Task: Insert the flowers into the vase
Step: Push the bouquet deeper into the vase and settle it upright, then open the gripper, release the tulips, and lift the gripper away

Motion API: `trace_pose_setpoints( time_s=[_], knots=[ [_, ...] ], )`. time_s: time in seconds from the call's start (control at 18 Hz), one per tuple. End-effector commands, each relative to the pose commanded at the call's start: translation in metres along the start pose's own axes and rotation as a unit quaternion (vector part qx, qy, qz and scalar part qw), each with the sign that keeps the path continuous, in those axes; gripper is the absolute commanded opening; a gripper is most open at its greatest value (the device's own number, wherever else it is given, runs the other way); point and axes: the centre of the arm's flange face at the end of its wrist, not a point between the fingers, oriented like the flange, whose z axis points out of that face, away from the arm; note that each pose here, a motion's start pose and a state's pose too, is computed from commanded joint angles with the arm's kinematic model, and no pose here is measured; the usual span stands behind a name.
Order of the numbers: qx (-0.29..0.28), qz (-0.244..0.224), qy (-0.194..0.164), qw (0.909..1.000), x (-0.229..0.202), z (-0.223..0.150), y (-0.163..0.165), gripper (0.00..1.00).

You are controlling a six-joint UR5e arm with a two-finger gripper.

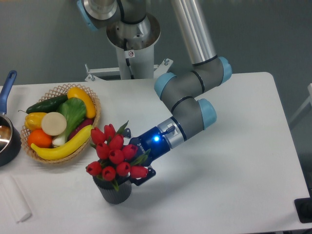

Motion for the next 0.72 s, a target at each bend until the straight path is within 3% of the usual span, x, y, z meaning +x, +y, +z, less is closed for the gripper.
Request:
trace_pose_setpoints(
  time_s=[0.33, 0.72],
  knots=[
    [-0.049, 0.028, -0.022, 0.9982, 0.010, -0.011, -0.021, 1.00],
    [-0.161, 0.081, -0.085, 0.9799, 0.011, -0.055, -0.041, 1.00]
  ],
)
